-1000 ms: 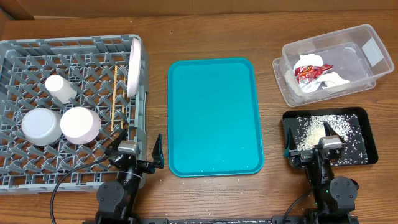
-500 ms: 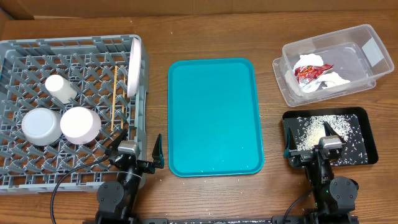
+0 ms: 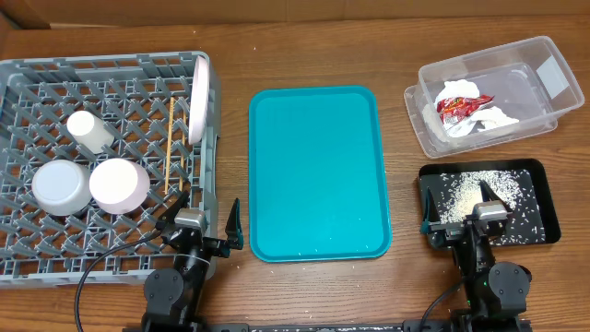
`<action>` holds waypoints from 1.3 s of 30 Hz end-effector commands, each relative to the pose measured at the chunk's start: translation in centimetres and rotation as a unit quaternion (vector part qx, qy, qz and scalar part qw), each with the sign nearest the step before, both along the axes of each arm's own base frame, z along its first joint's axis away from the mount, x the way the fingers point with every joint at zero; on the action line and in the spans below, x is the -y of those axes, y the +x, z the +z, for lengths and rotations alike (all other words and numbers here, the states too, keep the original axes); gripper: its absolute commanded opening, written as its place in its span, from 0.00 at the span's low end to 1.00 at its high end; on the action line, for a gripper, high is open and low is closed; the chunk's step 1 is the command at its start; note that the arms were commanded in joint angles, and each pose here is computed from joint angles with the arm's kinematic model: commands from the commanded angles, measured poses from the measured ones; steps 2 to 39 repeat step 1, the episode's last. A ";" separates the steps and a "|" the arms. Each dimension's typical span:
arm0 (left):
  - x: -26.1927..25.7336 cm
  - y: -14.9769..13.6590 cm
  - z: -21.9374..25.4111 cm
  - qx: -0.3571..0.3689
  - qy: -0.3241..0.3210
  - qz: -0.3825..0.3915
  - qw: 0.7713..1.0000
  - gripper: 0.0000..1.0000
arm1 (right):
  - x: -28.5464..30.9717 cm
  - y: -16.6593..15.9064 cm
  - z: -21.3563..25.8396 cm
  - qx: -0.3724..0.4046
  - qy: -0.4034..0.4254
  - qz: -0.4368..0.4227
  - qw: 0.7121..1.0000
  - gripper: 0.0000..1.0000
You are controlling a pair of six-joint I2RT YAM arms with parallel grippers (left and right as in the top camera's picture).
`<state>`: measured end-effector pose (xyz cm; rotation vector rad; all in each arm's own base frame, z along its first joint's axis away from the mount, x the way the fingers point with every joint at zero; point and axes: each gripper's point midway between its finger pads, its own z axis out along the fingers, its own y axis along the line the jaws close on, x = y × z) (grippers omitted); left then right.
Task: Sort waste into correct bins and load items into the dishwasher
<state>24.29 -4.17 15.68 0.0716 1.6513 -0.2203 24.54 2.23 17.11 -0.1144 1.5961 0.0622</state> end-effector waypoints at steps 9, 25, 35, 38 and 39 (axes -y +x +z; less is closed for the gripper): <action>-0.3 0.0 0.0 0.004 0.008 0.006 1.000 1.00 | -0.3 0.0 -0.1 0.003 0.005 0.007 1.000 1.00; -0.3 0.0 0.0 0.004 0.008 0.006 1.000 1.00 | -0.3 0.0 -0.1 0.003 0.005 0.007 1.000 1.00; -0.3 0.0 0.0 0.004 0.008 0.006 1.000 1.00 | -0.3 0.0 -0.1 0.003 0.005 0.007 1.000 1.00; -0.3 0.0 0.0 0.004 0.008 0.006 1.000 1.00 | -0.3 0.0 -0.1 0.003 0.005 0.007 1.000 1.00; -0.3 0.0 0.0 0.004 0.008 0.006 1.000 1.00 | -0.3 0.0 -0.1 0.003 0.005 0.007 1.000 1.00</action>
